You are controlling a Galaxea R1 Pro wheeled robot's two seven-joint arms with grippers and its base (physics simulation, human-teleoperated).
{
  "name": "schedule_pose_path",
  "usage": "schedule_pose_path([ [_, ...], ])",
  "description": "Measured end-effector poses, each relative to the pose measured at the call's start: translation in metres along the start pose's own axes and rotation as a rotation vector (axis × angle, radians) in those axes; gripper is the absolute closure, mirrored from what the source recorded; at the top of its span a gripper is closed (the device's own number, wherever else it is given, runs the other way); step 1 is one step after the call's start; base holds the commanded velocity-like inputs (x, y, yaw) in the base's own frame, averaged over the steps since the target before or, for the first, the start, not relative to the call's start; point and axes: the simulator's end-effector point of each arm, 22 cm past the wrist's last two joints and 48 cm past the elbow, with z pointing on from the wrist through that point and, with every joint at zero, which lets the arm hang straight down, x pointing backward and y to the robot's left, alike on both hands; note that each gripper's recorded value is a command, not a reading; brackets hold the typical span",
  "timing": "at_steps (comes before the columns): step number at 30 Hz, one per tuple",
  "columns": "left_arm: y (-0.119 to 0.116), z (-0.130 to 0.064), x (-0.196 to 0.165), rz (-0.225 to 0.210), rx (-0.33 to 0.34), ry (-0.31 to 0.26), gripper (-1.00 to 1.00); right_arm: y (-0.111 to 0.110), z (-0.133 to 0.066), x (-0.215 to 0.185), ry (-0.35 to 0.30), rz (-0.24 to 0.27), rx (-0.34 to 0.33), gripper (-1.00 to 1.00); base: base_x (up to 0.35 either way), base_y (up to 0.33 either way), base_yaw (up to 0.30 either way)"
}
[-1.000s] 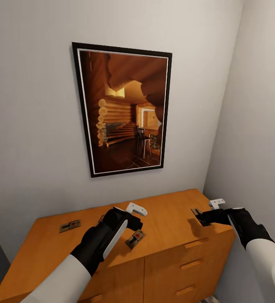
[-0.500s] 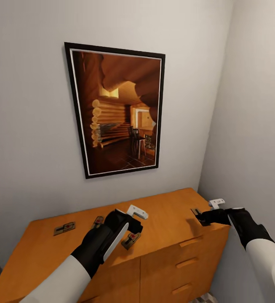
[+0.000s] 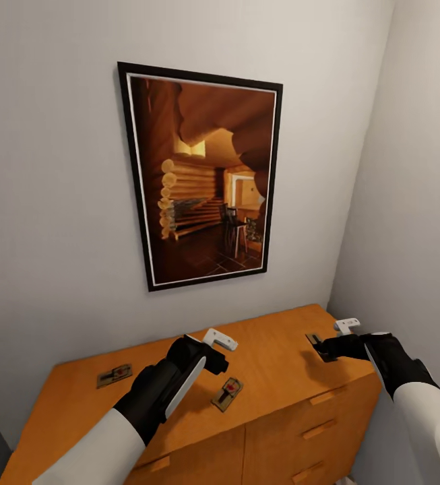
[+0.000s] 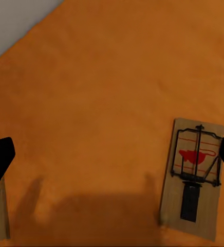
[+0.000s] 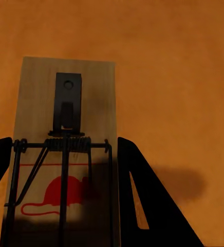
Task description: Take the four mousetraps from the cabinet in the bathroom and place them on the bathroom floor. Make sure all four end up on the same floor surface, and ensure that at least two of them are either under or directly next to the same bathroom sink.
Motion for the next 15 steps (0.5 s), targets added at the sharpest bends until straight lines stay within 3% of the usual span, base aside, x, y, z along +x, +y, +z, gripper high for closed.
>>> schedule_pose_path([
  [8,-0.0014,-0.0008,-0.0012,0.001,0.001,-0.002,-1.00,0.0001,-0.0008,-0.0011,-0.002,-0.001,0.000,1.00,0.007,0.019,-0.047],
  [15,-0.0011,-0.0035,-0.0036,0.002,-0.003,-0.008,-1.00,-0.0001,-0.0035,-0.0039,-0.008,-0.001,0.001,1.00,0.000,0.001,-0.165],
])
